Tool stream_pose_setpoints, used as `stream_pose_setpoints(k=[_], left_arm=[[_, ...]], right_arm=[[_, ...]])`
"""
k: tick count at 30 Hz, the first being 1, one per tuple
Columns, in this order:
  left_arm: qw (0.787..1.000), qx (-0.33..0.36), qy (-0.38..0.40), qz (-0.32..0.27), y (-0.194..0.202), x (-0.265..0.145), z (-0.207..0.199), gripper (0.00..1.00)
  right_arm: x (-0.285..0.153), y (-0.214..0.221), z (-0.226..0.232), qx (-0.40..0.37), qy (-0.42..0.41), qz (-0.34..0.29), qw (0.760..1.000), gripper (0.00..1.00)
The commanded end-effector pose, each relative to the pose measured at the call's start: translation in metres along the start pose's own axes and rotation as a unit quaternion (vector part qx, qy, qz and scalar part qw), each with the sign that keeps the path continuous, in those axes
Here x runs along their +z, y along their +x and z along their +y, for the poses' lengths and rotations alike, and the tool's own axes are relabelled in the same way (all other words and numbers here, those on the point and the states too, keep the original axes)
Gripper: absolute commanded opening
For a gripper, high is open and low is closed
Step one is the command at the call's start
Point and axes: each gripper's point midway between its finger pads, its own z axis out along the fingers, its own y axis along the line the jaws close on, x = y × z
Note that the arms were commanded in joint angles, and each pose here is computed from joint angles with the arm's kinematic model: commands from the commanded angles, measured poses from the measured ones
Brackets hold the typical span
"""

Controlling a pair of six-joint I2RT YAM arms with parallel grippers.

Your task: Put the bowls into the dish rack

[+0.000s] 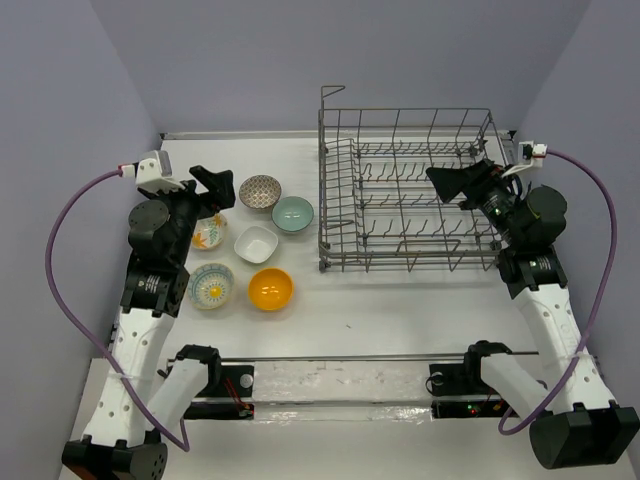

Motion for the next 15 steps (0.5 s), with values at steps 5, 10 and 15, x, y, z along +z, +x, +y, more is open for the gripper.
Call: stream_pose_setpoints(k=[5, 10, 15], left_arm=[[0.996, -0.018, -0.091, 0.003, 0.003, 0.014, 0.032, 0.99], [0.987, -0.032, -0.145, 0.058, 0.034, 0.035, 0.056, 0.99], [0.977, -0.045, -0.172, 0.115, 0.062, 0.068, 0.066, 0.99]], right_arm=[[0.007, -0.01, 0.003, -0.007, -0.004, -0.001, 1.0, 1.0], [0.01, -0.007, 0.0, -0.006, 0.002, 0.01, 1.0, 1.0], [0.014, -0.008, -0.002, 0.003, 0.007, 0.014, 1.0, 1.0]])
